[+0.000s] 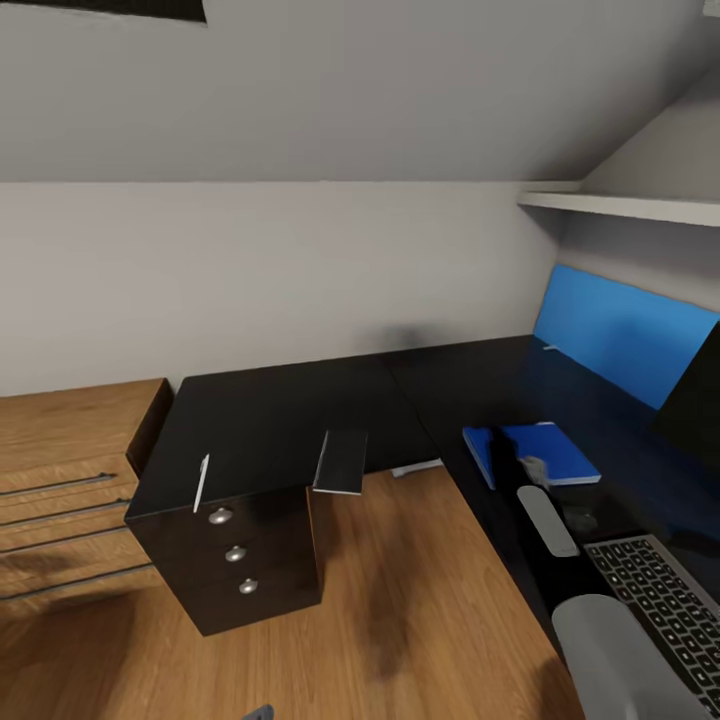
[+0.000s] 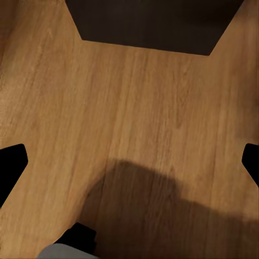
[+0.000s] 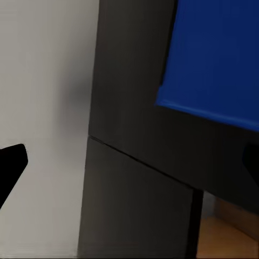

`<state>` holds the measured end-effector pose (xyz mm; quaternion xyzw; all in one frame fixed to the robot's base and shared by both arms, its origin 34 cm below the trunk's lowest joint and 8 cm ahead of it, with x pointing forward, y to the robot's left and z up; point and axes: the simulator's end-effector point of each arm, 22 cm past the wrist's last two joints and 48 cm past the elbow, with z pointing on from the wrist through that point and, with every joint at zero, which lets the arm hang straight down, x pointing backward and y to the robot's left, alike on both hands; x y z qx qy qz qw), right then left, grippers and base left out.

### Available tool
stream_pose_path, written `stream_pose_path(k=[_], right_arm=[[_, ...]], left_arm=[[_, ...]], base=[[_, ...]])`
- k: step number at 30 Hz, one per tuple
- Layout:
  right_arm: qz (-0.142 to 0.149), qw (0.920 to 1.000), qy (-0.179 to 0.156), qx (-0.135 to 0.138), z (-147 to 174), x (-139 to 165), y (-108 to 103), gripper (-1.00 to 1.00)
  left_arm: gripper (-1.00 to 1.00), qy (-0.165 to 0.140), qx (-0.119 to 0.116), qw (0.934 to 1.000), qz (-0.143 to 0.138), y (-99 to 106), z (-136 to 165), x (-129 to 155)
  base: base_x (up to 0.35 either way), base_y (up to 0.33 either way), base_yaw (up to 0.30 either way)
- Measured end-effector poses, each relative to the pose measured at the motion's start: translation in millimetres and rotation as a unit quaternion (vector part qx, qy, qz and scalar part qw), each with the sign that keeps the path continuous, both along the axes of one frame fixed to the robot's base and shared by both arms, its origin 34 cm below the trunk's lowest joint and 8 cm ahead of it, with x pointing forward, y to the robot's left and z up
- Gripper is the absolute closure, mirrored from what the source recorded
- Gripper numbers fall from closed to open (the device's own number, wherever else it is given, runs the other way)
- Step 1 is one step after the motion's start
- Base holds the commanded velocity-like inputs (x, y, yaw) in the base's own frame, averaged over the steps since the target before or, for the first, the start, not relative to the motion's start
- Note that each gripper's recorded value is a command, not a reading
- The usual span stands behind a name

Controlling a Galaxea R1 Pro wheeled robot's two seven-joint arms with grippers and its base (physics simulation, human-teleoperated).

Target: In the bedroom, organize the workspace by keeping the computer under the desk, ensuring the monitor is on the desk, placing the keyboard on the desk next to the monitor, placing the mouse on the desk next to the keyboard, moving the folder from the swivel chair onto the desk next to the mouse, stacking the notebook on top of the folder with the pen on top of the notebook, and positioning the swivel chair next to the desk.

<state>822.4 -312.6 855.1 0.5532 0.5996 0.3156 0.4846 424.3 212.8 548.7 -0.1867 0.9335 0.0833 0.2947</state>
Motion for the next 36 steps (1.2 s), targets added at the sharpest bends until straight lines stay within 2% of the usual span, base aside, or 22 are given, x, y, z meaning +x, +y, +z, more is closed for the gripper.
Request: stream_pose_path(k=[5, 6, 13, 22, 23, 36], right_arm=[[0.022, 0.9997, 0.000, -0.012, 8.7, 1.8, 17.5, -1.00], [0.039, 0.9990, 0.001, -0.020, 9.7, 2.6, 32.5, -1.00], [0.059, 0.9979, 0.001, -0.026, 19.3, 2.7, 51.4, -1.00], [0.078, 0.9969, -0.002, -0.003, 19.7, 2.5, 90.5, -1.00], [0.086, 0.9963, 0.000, 0.010, 18.7, 1.3, 110.0, -1.00], [0.092, 0.9950, 0.035, 0.015, -10.3, -9.3, 125.3, -1.00]], left_arm=[[-1.00, 0.000, 0.000, 1.0000, 0.000, 0.3, 7.9, -0.1], [-1.00, 0.000, 0.000, 1.0000, 0.000, 0.2, 9.5, 0.0], [-1.00, 0.000, 0.000, 1.0000, 0.000, 0.3, 20.3, -0.2], [-1.00, -0.002, 0.000, 1.0000, 0.000, 0.2, 21.0, 0.7], [-1.00, -0.004, 0.000, 1.0000, 0.000, 0.1, 21.7, 1.7], [-1.00, -0.009, 0.000, 1.0000, 0.004, 1.3, 24.7, 5.2]], base=[[0.000, 0.000, 0.000], [0.000, 0.000, 0.000], [0.000, 0.000, 0.000], [0.000, 0.000, 0.004], [0.000, 0.000, 0.070], [0.000, 0.000, 0.207]])
